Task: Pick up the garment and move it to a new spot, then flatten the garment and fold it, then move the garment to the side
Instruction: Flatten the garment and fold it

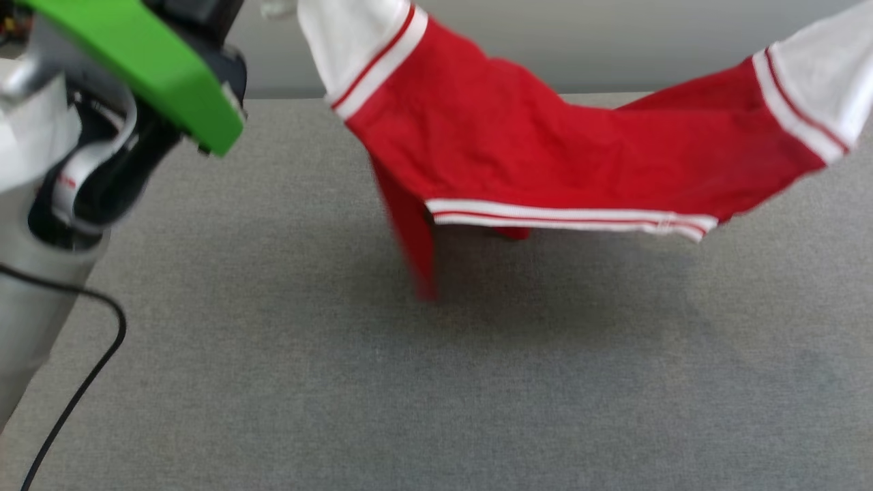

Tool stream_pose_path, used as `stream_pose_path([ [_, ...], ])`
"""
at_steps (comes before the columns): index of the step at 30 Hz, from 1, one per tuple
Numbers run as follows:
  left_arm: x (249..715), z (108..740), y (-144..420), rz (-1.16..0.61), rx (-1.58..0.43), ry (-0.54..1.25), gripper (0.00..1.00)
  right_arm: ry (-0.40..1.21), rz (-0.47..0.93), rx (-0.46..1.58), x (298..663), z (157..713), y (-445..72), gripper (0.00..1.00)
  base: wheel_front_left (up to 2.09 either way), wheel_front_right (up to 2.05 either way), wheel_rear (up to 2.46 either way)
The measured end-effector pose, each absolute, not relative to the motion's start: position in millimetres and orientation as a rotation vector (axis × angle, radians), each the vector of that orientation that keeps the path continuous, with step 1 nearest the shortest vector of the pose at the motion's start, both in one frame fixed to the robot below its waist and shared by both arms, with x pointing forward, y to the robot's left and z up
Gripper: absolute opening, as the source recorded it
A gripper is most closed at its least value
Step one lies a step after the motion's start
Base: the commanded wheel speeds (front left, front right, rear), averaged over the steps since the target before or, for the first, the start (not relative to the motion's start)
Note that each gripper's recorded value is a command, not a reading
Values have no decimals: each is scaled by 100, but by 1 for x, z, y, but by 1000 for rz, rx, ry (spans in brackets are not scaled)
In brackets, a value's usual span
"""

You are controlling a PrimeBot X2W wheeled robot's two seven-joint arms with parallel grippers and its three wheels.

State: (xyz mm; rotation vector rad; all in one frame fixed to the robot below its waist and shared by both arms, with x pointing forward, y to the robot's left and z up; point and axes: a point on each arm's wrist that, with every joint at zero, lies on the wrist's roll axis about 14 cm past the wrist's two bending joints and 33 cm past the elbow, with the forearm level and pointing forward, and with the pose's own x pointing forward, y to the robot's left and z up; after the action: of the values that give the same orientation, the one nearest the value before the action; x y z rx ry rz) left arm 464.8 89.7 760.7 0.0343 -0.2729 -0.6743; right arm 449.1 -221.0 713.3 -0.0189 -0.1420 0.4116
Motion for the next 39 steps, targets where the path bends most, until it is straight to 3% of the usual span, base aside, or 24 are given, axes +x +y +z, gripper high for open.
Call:
stream_pose_path([
  [10,538,811,65,-643,80,-387,0,-234,381,-107,524,763,-214,0,0,0,0],
  [24,649,833,91,-475,59,-478,0,-315,281,-230,637,791,-207,0,0,0,0],
  [32,690,791,111,-423,22,-438,0,-259,298,-218,678,745,-196,0,0,0,0],
  [39,693,708,122,-413,42,-326,0,-157,370,-139,671,677,-182,0,0,0,0],
])
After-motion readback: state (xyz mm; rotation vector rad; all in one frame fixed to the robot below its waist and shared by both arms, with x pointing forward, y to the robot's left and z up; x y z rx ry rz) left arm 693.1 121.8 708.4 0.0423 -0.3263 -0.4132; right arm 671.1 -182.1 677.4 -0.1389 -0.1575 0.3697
